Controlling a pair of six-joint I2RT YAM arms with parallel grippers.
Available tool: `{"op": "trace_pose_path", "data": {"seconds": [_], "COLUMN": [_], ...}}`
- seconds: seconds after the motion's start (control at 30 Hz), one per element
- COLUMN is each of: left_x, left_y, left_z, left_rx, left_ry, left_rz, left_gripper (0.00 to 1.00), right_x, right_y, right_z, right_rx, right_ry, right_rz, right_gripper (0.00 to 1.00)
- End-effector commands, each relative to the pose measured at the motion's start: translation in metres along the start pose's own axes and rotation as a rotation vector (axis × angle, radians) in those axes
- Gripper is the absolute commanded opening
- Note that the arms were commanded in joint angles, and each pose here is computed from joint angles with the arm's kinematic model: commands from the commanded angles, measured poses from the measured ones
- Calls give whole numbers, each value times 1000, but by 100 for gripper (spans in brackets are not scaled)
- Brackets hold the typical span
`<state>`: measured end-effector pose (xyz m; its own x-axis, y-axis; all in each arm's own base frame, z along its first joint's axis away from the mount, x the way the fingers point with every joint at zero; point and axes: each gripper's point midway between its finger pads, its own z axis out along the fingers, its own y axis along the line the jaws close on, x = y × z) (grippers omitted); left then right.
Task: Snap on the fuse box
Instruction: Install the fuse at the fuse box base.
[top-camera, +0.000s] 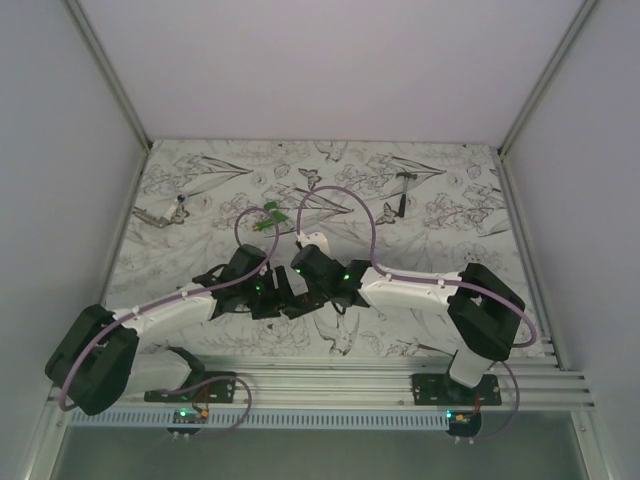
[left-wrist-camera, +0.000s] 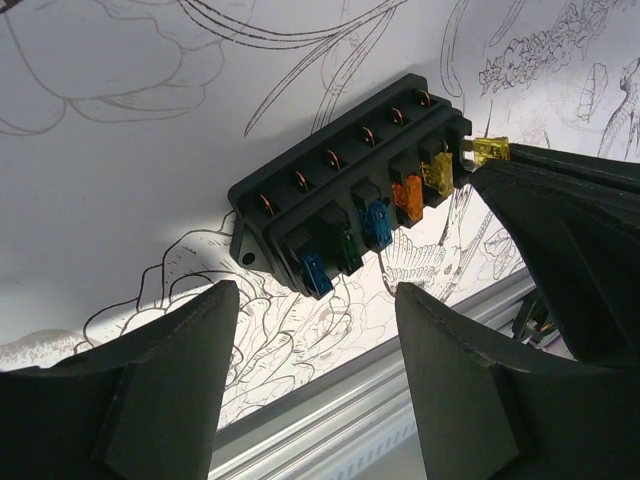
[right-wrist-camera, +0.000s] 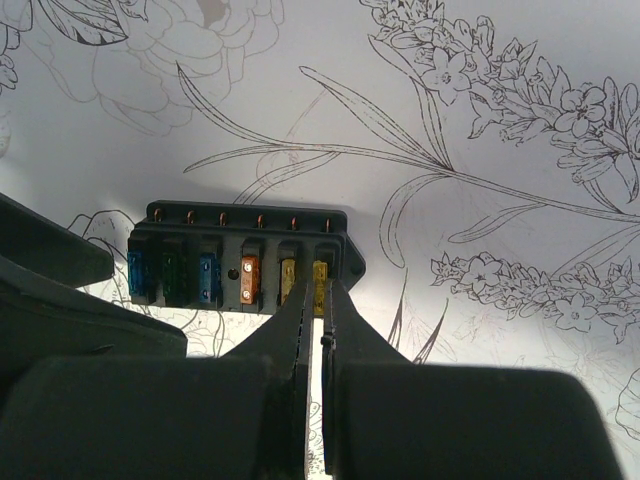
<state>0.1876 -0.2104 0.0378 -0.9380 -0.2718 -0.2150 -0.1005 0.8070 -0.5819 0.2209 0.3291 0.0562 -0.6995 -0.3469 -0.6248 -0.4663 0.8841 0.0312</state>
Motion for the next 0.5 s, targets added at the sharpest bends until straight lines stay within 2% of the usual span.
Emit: {"op": "trace_pose_path", "data": {"seconds": [0.0, 0.47], "left_x": [-5, -5], "left_y": [-5, -6], "left_z": [0, 1], "left_rx": [13, 14], "left_ry": [-4, 2], "left_rz": [-15, -19], "left_gripper": [66, 66], "right_x": [-10, -1], "right_y": [4, -1], "right_z": [-2, 5], "right_rx": [5, 33], "right_ry": [-46, -25], "right_rz": [27, 18], "right_gripper": [0, 0]}}
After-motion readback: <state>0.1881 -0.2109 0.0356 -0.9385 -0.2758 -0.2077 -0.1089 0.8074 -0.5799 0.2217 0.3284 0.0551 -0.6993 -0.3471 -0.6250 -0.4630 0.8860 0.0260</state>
